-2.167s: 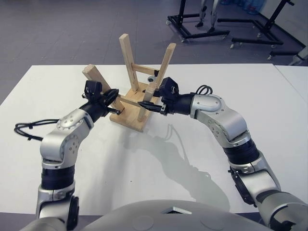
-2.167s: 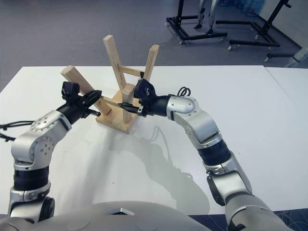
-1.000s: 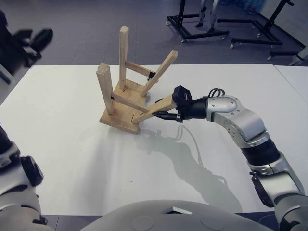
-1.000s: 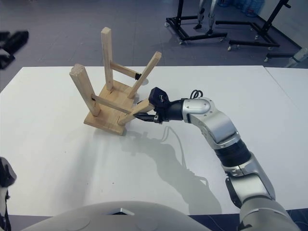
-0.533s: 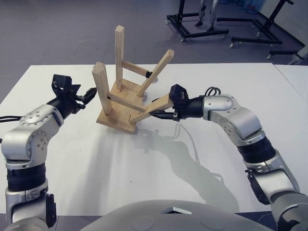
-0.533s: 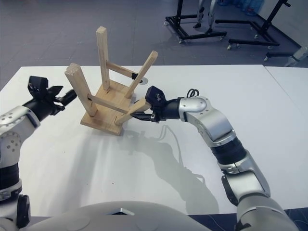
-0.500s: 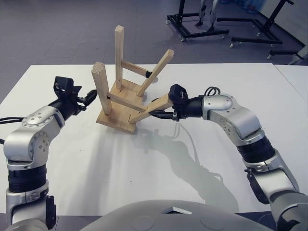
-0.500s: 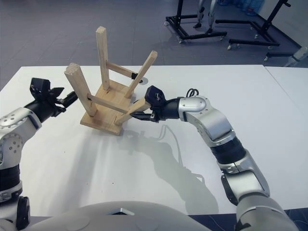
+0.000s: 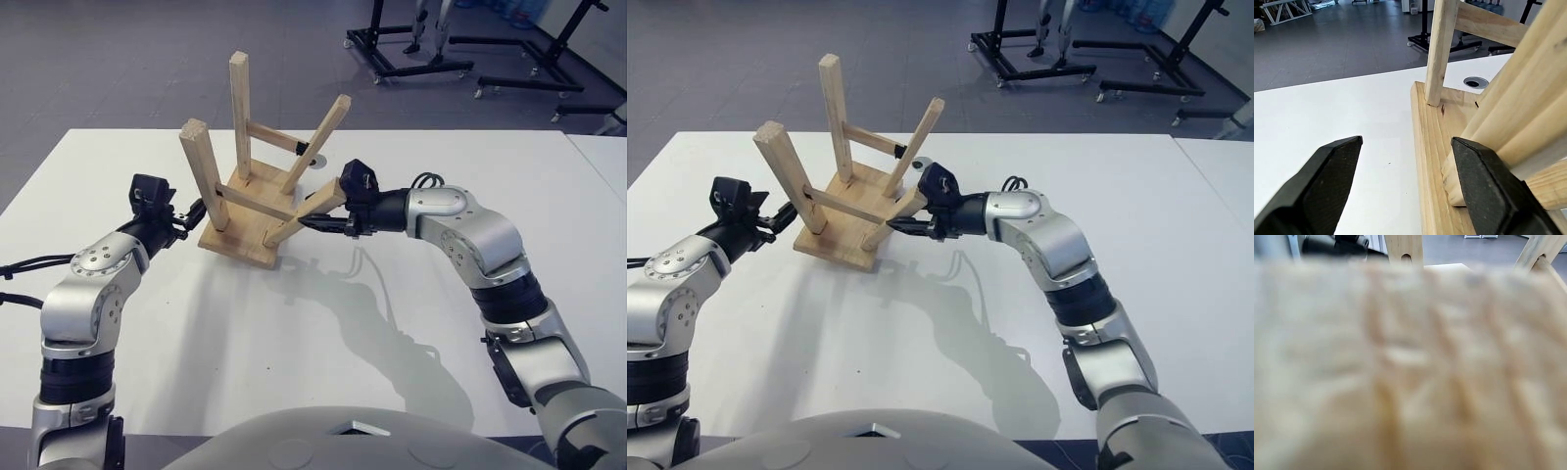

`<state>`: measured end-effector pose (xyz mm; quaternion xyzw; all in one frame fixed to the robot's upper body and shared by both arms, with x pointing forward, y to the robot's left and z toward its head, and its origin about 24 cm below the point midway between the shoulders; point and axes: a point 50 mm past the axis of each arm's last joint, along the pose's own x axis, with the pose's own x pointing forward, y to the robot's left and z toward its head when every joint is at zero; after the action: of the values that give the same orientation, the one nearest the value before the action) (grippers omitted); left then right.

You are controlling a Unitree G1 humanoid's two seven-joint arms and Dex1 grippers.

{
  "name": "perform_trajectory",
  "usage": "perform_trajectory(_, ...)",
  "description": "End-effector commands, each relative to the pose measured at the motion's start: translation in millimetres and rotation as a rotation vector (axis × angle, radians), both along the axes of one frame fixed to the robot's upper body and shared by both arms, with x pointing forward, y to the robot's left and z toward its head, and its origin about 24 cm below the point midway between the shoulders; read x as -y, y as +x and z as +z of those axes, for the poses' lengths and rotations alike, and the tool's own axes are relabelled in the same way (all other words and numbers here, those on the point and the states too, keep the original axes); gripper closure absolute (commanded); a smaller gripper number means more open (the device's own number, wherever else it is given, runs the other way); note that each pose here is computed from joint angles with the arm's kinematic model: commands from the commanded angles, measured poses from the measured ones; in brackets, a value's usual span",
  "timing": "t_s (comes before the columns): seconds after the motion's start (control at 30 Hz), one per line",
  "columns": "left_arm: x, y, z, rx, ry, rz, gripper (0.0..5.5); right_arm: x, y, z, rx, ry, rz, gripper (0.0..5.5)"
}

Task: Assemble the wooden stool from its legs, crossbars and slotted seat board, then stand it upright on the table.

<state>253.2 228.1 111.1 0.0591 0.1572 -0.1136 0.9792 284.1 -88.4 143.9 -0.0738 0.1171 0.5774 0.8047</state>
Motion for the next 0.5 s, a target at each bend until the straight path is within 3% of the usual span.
perform_trajectory(0.03,13,-2,-10,-0.032,-0.040,-0.075,2.16,-10,5,8,-0.034,0.080,-0.037,3.41)
perform_trajectory(0.23,14,-3,-16,-0.050,-0.045,-0.082,2.16,-20,5,19,-0.038,0.121,-0.049,3.41)
perform_trajectory(0.5,13,0,-14,-0.045,-0.033,-0.092,2.16,-11,-3,-14,-0.076,-0.021,-0.141,3.41)
